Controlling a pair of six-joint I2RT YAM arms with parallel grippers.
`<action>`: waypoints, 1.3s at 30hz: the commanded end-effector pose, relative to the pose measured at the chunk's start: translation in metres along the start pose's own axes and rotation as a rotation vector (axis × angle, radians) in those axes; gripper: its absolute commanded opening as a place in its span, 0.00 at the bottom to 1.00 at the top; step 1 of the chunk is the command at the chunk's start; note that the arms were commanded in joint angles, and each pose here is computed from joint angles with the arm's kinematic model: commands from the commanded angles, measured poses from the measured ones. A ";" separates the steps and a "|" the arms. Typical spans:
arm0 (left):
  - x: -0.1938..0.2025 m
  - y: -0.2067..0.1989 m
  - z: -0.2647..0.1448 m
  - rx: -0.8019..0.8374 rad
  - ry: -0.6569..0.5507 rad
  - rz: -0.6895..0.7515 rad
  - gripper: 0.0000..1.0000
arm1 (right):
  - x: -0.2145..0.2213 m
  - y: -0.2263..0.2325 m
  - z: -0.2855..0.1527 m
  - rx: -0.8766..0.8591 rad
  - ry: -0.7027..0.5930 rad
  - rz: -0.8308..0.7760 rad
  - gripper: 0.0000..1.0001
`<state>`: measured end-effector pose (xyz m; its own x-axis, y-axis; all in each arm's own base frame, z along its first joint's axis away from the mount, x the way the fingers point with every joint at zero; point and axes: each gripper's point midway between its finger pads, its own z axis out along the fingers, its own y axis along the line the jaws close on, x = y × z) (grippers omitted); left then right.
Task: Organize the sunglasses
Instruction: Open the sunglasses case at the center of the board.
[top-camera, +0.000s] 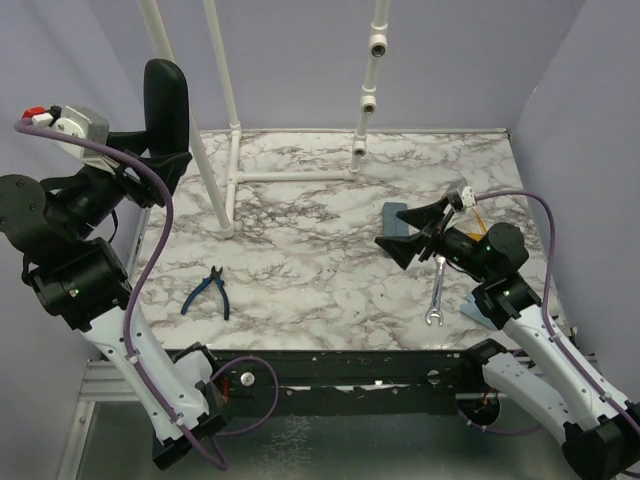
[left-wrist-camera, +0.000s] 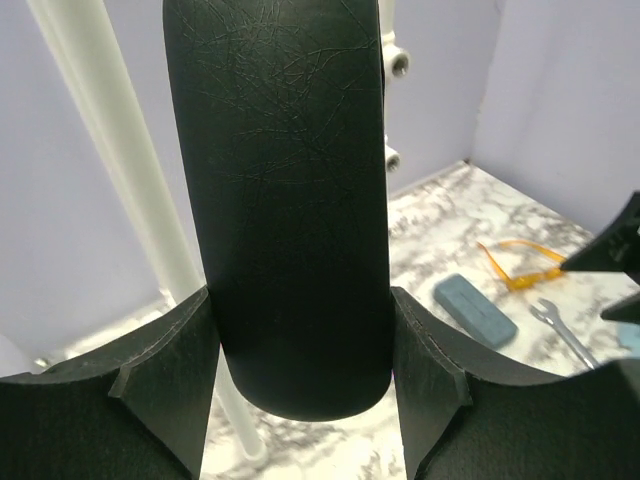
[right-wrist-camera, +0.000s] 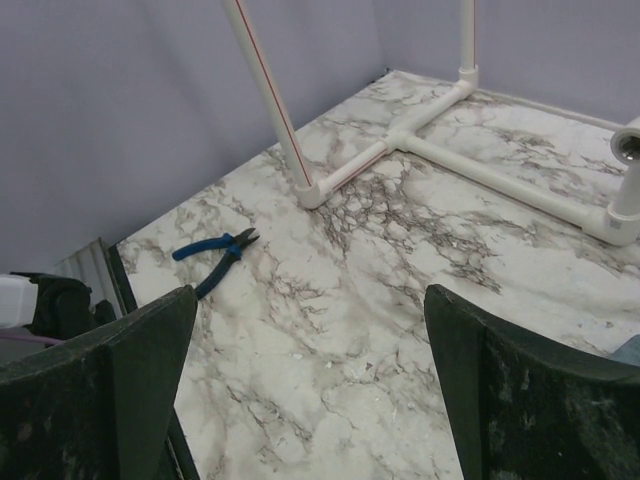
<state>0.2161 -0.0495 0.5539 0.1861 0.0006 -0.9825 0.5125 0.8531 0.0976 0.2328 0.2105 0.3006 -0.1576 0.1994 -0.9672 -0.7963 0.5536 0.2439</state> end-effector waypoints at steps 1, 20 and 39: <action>0.036 -0.003 0.003 0.130 0.072 -0.111 0.00 | -0.008 0.007 0.006 -0.050 -0.047 0.025 1.00; 0.111 -0.045 0.075 0.293 0.255 -0.218 0.00 | -0.019 -0.007 0.033 -0.029 -0.014 0.092 1.00; 0.260 -0.190 0.071 0.831 0.386 1.014 0.00 | -0.007 -0.022 0.008 0.103 0.114 -0.042 1.00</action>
<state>0.1950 -0.2710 0.2819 0.2859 0.6912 -0.6637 0.9286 -0.0287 0.3700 0.2617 0.2200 0.3088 -0.2195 0.1742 -0.9599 -0.7696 0.5738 0.2802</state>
